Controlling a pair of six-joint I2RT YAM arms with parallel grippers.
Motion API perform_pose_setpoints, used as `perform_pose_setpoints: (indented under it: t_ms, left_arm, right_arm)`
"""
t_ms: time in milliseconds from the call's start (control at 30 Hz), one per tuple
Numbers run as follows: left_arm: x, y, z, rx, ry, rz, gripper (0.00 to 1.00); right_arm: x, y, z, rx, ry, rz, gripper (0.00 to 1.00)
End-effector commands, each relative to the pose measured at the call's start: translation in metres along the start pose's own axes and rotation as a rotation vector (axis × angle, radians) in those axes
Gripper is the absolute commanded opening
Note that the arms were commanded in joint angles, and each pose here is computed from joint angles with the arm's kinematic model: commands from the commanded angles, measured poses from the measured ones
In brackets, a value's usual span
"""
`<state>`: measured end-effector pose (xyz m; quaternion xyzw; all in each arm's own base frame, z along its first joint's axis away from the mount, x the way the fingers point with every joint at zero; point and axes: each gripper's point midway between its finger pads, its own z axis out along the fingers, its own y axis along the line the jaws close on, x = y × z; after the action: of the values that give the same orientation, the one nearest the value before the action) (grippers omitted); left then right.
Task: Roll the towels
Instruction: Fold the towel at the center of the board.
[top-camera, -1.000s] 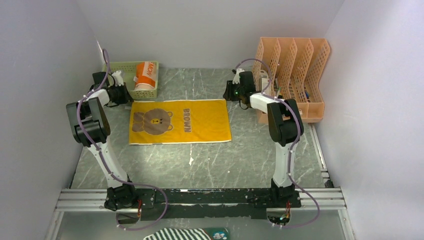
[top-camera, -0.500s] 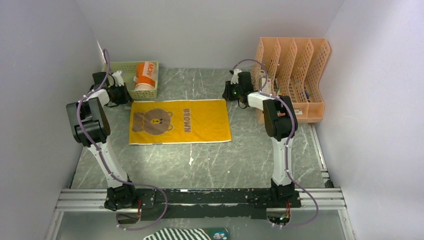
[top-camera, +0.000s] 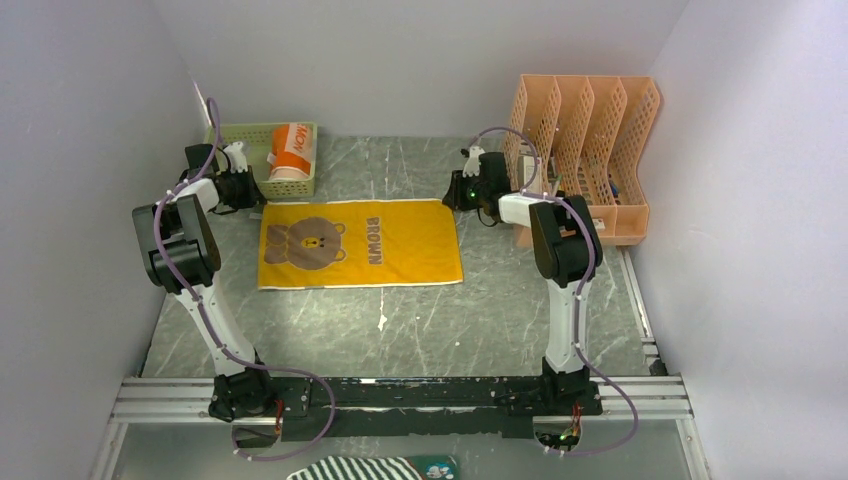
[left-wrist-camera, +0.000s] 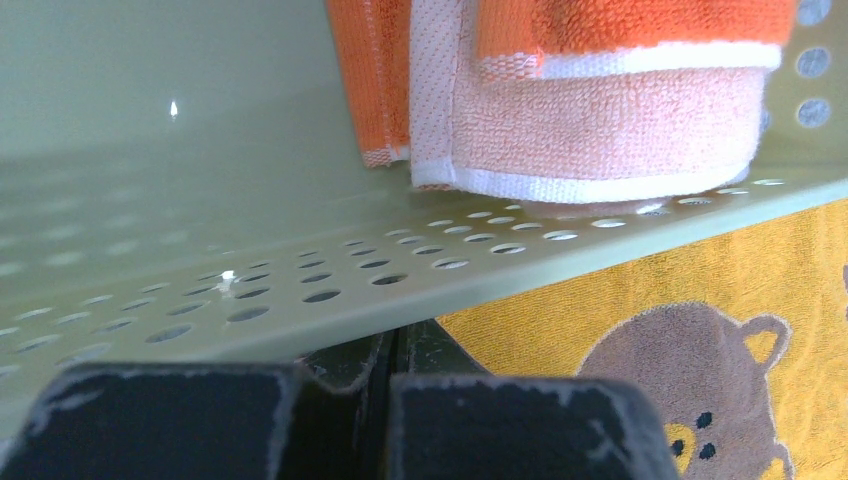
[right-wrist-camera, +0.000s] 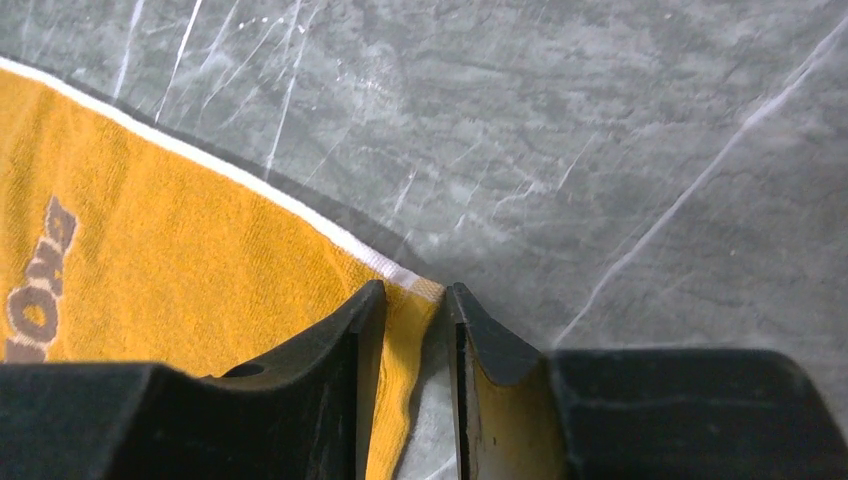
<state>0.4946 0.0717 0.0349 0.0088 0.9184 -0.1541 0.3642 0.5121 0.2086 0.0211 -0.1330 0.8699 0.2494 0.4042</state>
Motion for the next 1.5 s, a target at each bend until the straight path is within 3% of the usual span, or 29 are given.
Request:
perform_pose_setpoints:
  t_ms: [0, 167, 300, 500, 800, 1300, 1467]
  left_arm:
    - [-0.001, 0.002, -0.004, -0.008, -0.007, 0.015, 0.07]
    - [-0.001, 0.001, -0.004, -0.004, -0.006, 0.015, 0.07]
    - [-0.002, -0.001, -0.006, 0.000, -0.013, 0.012, 0.07]
    - [-0.019, -0.018, -0.021, 0.047, -0.123, 0.030, 0.07]
    - [-0.041, -0.061, -0.049, 0.168, -0.283, 0.030, 0.07]
    - [-0.068, -0.083, -0.038, 0.202, -0.399, 0.143, 0.07]
    - [-0.040, -0.096, -0.049, 0.186, -0.399, 0.081, 0.07]
  right_arm:
    - [0.018, 0.008, -0.009, -0.033, 0.042, 0.031, 0.31]
    - [0.020, 0.013, -0.008, -0.069, 0.054, 0.037, 0.27]
    - [0.017, 0.012, -0.004, -0.066, 0.053, 0.046, 0.00]
    - [-0.020, -0.006, -0.012, -0.008, -0.017, 0.012, 0.00]
    - [-0.074, -0.066, -0.059, 0.111, -0.131, 0.021, 0.00]
    - [-0.063, -0.067, -0.078, 0.121, -0.157, -0.018, 0.00]
    - [-0.051, -0.050, -0.107, 0.121, -0.241, -0.025, 0.00]
